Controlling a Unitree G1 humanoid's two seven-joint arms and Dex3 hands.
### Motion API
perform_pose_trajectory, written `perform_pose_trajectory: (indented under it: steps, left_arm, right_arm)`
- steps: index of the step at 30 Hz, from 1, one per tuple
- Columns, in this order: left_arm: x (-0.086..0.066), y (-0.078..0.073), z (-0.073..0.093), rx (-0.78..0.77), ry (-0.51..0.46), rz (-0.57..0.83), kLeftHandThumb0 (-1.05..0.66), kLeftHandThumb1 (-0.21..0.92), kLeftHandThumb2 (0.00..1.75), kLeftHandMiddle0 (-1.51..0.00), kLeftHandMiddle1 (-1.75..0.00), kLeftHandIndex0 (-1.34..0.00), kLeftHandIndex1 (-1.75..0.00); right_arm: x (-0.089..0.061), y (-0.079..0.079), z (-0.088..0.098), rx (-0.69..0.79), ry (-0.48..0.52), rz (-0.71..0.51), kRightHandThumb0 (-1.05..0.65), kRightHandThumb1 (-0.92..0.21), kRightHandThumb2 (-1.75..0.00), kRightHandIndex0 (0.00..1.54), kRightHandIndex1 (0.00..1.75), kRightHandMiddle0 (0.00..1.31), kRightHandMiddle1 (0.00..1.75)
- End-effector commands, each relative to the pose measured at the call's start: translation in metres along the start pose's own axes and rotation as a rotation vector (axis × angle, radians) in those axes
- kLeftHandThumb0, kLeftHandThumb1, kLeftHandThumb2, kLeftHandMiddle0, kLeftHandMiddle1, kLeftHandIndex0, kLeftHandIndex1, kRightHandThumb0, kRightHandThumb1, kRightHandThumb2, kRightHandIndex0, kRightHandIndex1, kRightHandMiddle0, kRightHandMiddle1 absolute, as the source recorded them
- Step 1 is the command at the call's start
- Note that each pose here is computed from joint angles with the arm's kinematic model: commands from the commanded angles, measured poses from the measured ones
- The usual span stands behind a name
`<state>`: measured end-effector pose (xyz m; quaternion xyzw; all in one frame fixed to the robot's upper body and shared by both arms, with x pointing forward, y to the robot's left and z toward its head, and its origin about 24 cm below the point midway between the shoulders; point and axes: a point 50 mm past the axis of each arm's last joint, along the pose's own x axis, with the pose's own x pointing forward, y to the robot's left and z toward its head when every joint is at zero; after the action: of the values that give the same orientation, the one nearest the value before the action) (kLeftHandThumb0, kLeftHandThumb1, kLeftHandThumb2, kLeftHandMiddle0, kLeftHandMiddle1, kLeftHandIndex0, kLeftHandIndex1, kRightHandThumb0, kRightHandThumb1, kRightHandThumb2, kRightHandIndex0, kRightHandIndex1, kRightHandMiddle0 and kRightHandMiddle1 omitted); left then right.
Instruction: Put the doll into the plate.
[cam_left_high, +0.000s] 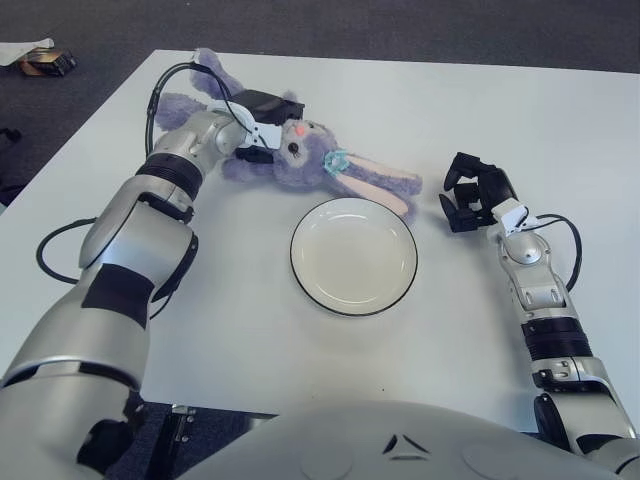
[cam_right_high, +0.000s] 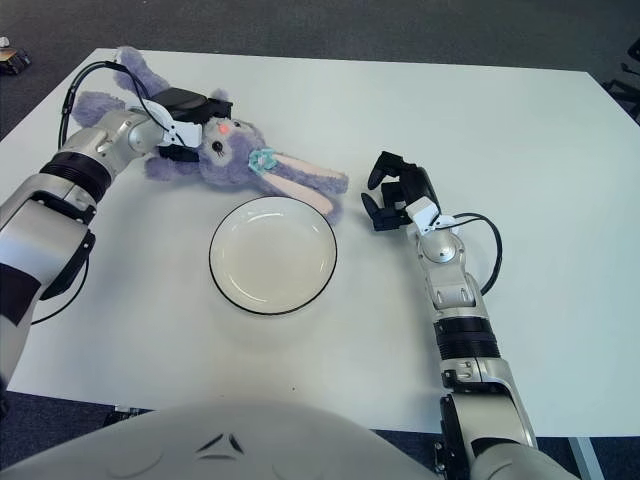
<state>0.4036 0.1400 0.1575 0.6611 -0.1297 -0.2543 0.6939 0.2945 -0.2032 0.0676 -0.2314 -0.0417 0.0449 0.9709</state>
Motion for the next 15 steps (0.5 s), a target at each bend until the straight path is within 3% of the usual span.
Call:
perform_pose_trajectory:
  steps: [1, 15]
  left_arm:
    - [-0.003, 0.000, -0.003, -0.004, 0.009, -0.004, 0.00, -0.12, 1.75, -0.98, -1.57, -0.72, -1.75]
    - [-0.004, 0.016, -0.006, 0.055, 0.050, 0.061, 0.00, -0.10, 1.74, -0.95, -1.63, -0.70, -1.75]
  right_arm:
    - [-0.015, 0.014, -0.029, 0.001, 0.149, 0.069, -0.50, -0.28, -1.36, 1.21, 1.75, 0.65, 1.75]
    - [-0.014, 0.014, -0.030, -0.021, 0.153, 0.072, -0.50, -0.28, -1.36, 1.21, 1.75, 0.65, 1.75]
